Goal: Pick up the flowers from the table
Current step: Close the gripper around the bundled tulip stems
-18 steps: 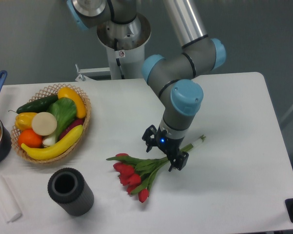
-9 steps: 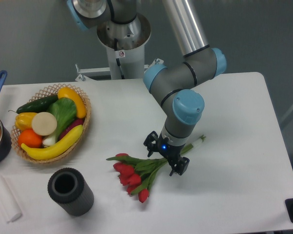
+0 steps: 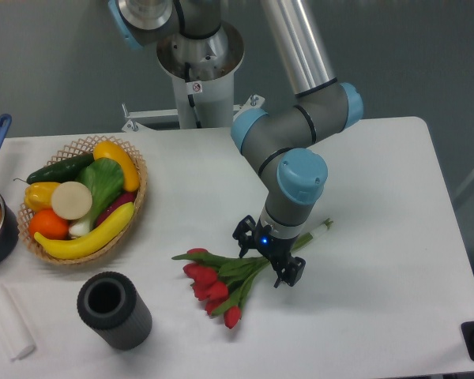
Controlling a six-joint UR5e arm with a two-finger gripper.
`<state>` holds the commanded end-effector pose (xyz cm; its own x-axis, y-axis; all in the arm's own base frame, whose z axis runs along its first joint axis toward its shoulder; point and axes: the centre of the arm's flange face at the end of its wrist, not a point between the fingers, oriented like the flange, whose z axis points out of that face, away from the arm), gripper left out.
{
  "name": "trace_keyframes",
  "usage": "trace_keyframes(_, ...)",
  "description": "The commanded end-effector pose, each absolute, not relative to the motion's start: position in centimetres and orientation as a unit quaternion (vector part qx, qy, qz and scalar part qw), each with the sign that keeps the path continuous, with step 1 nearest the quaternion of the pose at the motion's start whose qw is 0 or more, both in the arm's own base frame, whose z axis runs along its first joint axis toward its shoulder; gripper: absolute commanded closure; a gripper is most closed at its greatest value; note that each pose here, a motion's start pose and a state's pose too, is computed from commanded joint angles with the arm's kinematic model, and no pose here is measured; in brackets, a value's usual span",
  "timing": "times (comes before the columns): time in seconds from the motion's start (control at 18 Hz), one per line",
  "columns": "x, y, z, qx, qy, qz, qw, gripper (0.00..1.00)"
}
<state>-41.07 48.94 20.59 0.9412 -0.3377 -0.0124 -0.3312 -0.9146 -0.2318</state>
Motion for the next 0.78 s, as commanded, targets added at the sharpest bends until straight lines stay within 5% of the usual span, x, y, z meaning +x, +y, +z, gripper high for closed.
trace_keyframes(0.78,-39.9,48.7,19.3,-0.971,0.222,-0.01,0.085,0.0)
